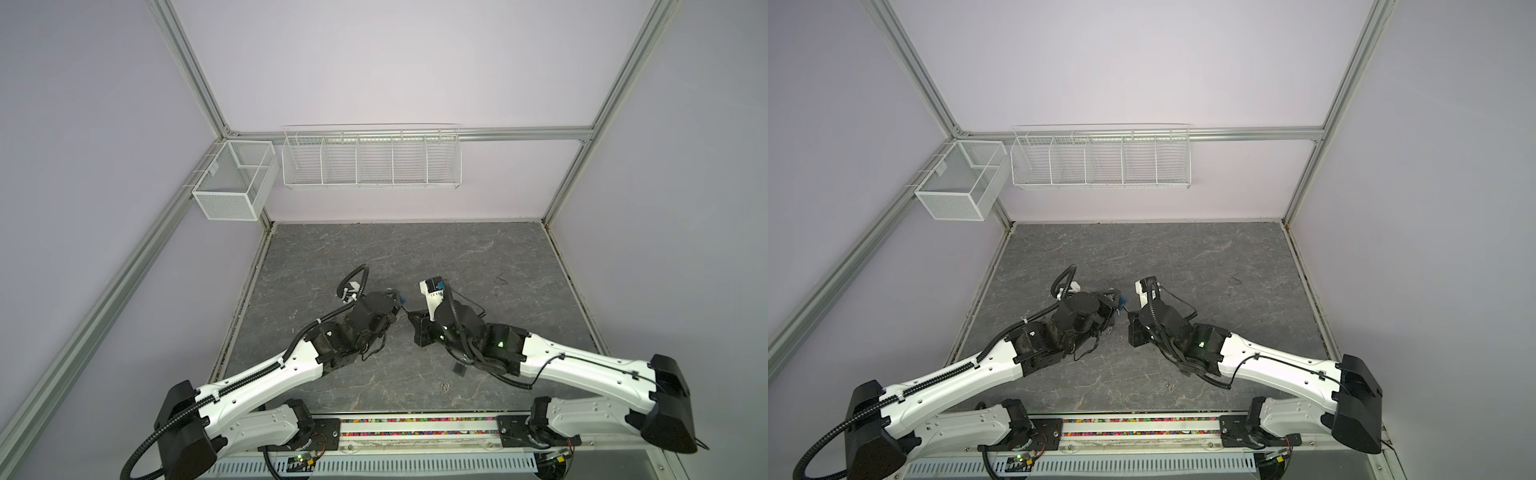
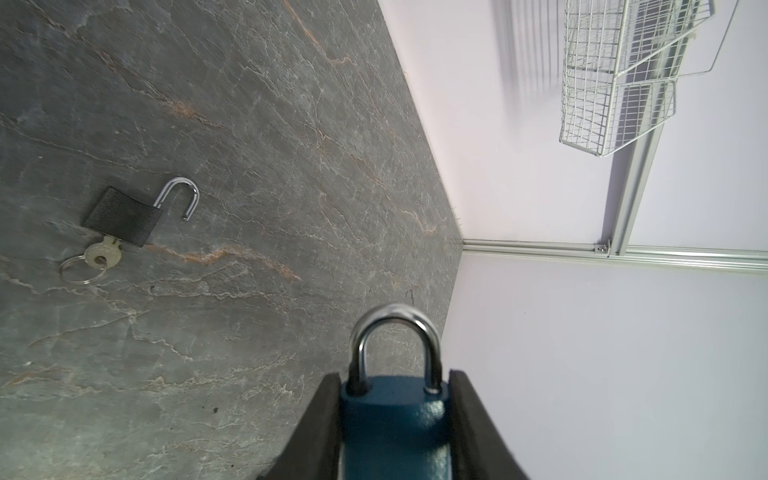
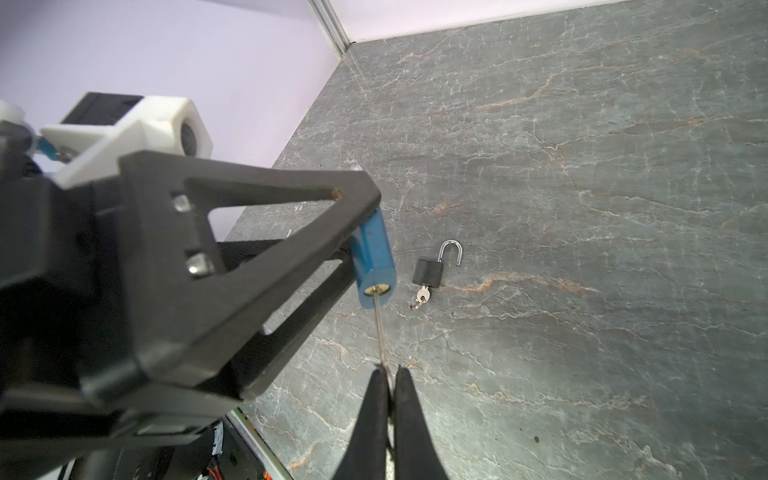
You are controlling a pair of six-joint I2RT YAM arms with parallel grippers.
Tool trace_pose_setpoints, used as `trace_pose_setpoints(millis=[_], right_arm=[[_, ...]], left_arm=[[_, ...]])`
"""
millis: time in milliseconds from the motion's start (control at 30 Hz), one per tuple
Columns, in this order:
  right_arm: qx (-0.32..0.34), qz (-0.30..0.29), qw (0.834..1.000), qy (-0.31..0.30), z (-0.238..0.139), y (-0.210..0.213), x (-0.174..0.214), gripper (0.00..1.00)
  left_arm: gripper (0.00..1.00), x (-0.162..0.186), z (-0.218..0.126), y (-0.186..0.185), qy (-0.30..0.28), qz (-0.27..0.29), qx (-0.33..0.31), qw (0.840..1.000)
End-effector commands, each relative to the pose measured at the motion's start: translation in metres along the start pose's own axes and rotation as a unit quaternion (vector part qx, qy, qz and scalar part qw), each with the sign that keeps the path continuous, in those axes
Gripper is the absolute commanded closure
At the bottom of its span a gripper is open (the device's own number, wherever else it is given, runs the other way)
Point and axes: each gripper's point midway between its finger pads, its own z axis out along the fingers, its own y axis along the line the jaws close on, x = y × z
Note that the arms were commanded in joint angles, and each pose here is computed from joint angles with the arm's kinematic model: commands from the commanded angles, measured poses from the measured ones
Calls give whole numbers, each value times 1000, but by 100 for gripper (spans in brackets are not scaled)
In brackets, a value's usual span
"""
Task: Unlock with the key
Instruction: 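Push the key tip into the teal padlock's keyhole with the right gripper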
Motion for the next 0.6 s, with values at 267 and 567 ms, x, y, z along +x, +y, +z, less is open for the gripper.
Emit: trace_pose_setpoints(millis=[267,567], right_arm=[[1,-1,1000,-6,4,1,-8,94],[-85,36,996,2,-1,28,-25,94]], left_arm=[[100,-1,-5,-18,5,-15,28,999],[100,2,-3,-18,11,3,21,1000]])
